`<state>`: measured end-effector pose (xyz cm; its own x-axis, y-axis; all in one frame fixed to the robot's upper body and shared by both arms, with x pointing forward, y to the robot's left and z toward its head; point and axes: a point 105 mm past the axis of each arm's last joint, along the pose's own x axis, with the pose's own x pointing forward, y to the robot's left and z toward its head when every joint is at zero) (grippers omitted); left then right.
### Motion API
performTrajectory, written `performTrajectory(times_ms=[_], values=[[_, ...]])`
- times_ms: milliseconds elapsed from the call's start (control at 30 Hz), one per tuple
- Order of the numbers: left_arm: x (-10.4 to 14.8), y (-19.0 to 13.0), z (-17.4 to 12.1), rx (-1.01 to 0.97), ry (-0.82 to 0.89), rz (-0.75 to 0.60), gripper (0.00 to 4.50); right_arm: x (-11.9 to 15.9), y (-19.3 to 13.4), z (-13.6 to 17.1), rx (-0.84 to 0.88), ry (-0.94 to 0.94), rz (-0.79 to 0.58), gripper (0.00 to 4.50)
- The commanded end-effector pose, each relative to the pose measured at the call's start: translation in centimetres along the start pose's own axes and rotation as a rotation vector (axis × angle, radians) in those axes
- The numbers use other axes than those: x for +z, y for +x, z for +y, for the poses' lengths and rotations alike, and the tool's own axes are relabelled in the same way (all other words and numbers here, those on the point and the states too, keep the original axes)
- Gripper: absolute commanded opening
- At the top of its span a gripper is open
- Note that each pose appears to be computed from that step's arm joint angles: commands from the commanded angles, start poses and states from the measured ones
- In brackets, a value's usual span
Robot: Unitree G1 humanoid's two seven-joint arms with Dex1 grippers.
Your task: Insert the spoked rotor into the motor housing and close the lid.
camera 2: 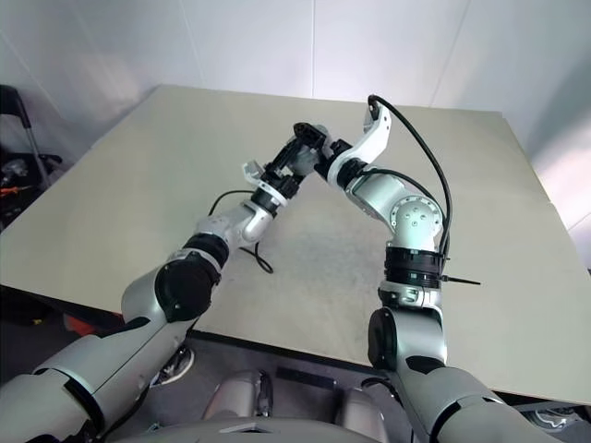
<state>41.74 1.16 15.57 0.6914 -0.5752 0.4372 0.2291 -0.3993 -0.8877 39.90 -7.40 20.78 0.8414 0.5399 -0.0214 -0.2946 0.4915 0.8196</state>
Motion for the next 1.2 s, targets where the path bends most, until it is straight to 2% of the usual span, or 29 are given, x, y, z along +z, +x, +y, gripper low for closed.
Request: performTrajectory(times_ms=[33, 167, 567, 767, 933, 1200], values=[[0.6, 0.2, -0.7, 0.001, 0.093, 0.018, 2.17, 2.8, -0.9, -0.4, -0.049, -0.035, -0.097, 3.47], [0.6, 0.1, -0.7, 0.0, 0.094, 0.016, 2.17, 2.7, -0.8, -0.5, -0.057, -0.035, -0.085, 2.08], [1.2, 0.1, -0.8, -0.009, 0.126, -0.018, 2.17, 2.3, -0.6, -0.1, -0.046, -0.057, -0.065, 2.05], [0.7, 0.2, -1.1, -0.03, 0.092, 0.004, 4.13, 2.3, -0.5, 0.0, -0.046, -0.059, -0.064, 2.05], [0.7, 0.2, -1.0, -0.022, 0.094, 0.008, 4.13, 2.3, -0.6, 0.1, -0.039, -0.046, -0.062, 2.05], [0.3, 0.3, -1.1, -0.033, 0.07, 0.02, 4.13, 1.5, -1.4, 3.7, 0.186, 0.176, 0.029, 2.05]])
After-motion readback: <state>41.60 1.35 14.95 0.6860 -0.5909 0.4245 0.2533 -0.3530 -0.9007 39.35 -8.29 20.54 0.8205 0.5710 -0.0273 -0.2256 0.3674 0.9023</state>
